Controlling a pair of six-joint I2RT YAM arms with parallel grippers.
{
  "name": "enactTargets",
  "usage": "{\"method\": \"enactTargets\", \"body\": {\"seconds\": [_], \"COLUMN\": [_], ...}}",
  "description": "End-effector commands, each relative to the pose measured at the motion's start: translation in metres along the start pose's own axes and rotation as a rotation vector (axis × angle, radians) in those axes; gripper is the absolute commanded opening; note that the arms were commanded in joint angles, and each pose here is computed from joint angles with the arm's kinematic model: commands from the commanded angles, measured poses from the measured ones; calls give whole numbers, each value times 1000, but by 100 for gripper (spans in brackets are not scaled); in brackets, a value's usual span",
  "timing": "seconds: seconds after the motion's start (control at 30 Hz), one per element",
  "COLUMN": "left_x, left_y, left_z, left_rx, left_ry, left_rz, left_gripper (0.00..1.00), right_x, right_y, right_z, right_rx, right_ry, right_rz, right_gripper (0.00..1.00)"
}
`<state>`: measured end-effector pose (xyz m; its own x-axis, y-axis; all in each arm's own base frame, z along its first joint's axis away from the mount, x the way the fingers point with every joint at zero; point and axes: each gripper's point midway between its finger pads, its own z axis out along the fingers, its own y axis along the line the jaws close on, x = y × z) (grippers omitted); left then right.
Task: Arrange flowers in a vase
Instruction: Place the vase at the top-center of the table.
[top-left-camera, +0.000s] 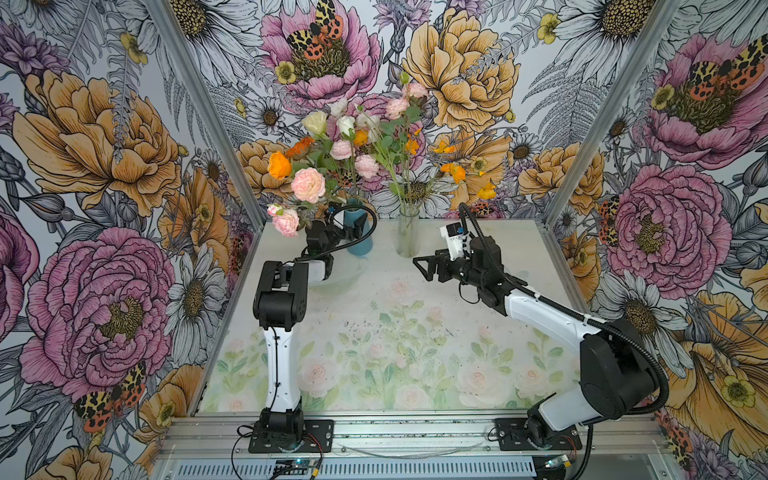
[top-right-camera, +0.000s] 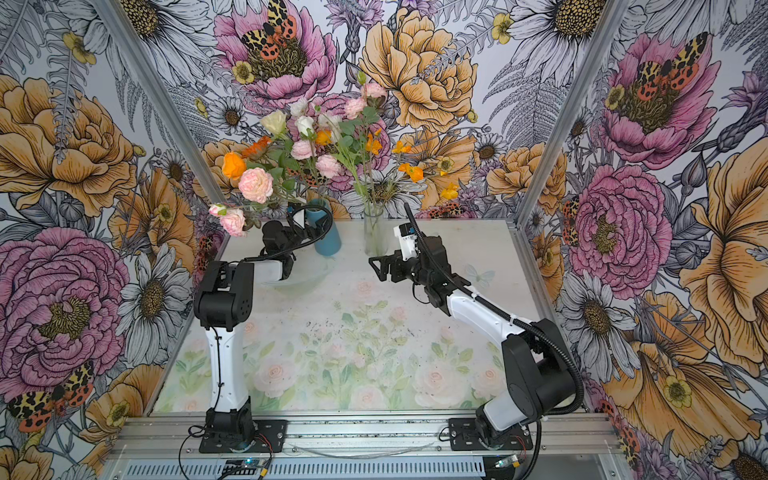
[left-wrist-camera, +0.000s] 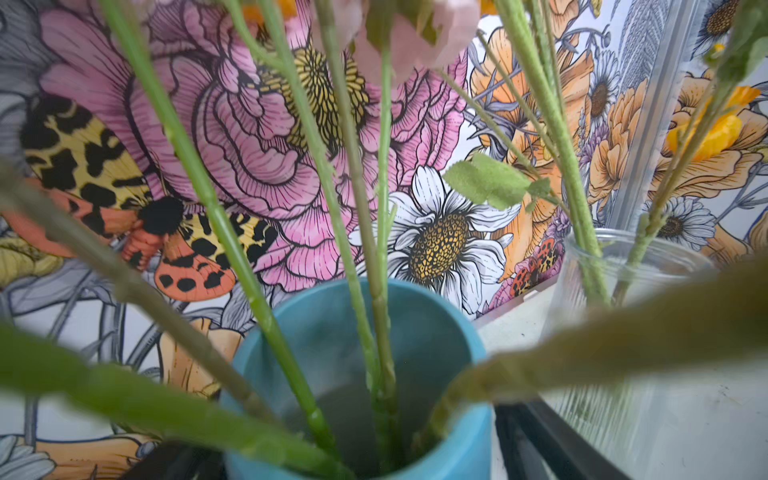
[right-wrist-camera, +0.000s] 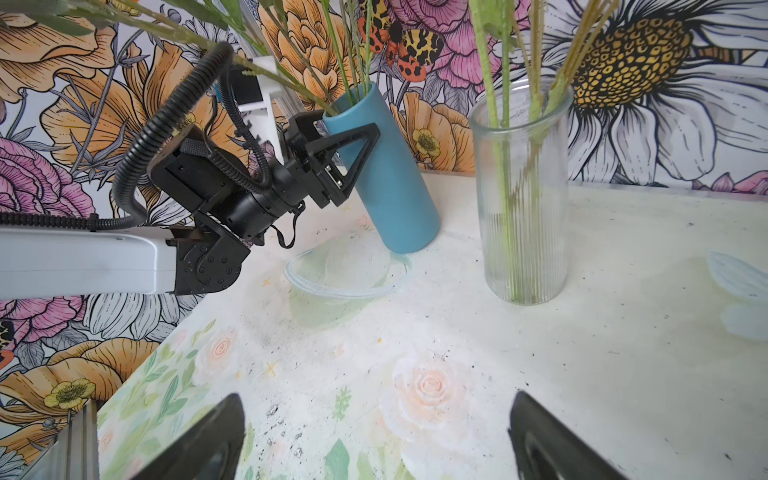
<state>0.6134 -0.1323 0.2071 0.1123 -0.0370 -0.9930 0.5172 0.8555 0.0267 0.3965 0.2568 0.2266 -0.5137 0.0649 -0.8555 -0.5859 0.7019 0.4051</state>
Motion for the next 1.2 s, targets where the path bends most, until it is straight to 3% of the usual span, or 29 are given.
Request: {"method": "enactTargets", "body": {"seconds": [0.0,0.5,0.87,1.1,1.17], "left_x": [-35,-35,-39,-31,-27], "left_y": [7,11,3,-10,-10], "left_z": [-1,-13,-57,-97,-119], "left_rx": [-18,-36,-13,-92,-157], "left_ry": [-109,-145,-238,-170,-138], "left_rz": [58,24,-83,-98,-114], "left_gripper": [99,99,99,98,99], "right_x": [-7,-7,-17,-17,-20], "right_y": [1,0,1,-2,-17], "right_z": [-3,-3,-13,-26,-40], "right_rx": [-3,-7,-16,15,86], "right_ry": [-31,-35,-68,-78,-98], "right_rz": [-16,-12,-7,-6,19], "right_gripper": [99,100,99,99,100]}}
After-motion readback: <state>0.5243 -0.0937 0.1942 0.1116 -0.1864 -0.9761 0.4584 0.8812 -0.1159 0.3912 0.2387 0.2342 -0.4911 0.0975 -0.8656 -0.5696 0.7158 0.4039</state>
